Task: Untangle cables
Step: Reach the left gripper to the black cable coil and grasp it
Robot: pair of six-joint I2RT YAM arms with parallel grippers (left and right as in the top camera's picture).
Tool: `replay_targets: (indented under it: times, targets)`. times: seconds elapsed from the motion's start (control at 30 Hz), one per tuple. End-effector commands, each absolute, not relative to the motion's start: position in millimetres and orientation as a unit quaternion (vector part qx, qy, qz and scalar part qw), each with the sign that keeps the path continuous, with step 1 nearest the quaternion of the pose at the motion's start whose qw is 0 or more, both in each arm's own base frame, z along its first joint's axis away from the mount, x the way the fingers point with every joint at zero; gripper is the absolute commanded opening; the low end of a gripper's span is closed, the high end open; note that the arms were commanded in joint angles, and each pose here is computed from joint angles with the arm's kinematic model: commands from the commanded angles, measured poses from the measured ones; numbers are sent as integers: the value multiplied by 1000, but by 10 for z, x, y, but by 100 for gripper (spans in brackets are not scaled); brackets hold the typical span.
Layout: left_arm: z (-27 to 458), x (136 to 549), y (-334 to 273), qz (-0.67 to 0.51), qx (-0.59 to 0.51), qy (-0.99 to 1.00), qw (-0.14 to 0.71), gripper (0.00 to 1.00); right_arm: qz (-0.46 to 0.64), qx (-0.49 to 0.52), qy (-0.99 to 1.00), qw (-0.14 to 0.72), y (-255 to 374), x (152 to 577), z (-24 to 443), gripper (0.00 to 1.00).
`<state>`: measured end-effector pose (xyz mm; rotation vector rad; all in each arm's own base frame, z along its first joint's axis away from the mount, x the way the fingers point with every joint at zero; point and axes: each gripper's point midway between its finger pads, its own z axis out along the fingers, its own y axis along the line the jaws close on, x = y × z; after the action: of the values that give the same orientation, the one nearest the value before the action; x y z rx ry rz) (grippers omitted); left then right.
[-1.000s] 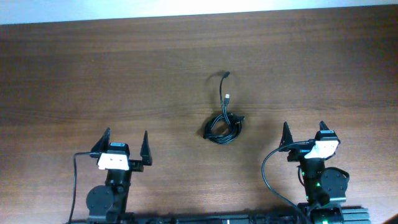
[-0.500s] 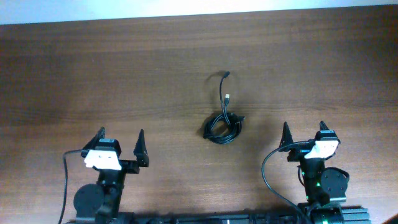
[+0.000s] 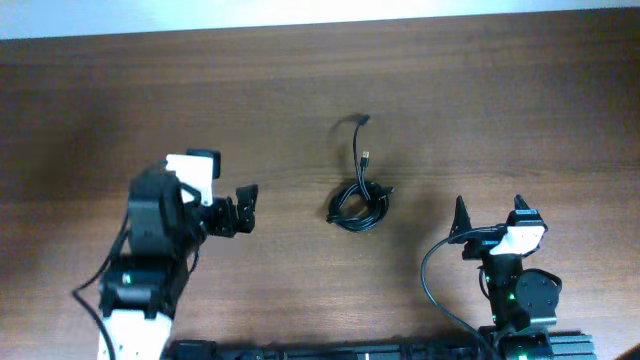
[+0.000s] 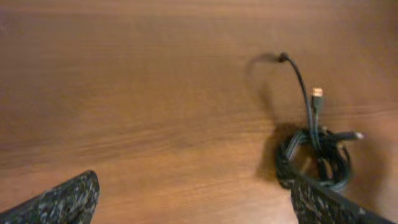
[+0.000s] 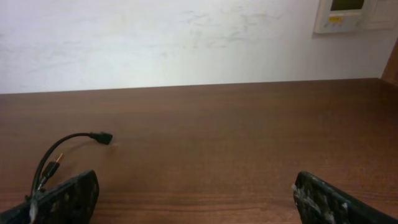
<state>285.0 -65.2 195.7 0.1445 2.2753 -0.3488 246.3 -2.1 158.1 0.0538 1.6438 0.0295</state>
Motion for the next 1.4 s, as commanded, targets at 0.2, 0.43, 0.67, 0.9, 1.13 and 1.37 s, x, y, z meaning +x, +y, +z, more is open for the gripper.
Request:
replay_targets:
  times: [0.2,0.43,0.67,0.9,1.13,1.37]
  targets:
    - [2005,2769,-1463,-381,136,866,293,99,12,30,734,678,-30,2461,1553,99]
    - [1749,2848,-1475,-417,-30,889,188,91,12,30,734,678,-30,2461,1553,99]
    - [1427,2722,-1762,-355,-116,920,121,87,12,30,734,678,-30,2461,1553,99]
    - [1229,2595,-1900,-286,-275,913,94,88,12,30,734,678,-30,2461,1553,99]
    - [722,2675,-2197,-263,-271,924,52,89,12,30,734,678,-30,2461,1553,99]
    - [492,2809,-2583,-290,-233,926,63,96,12,30,734,678,-30,2461,1553,99]
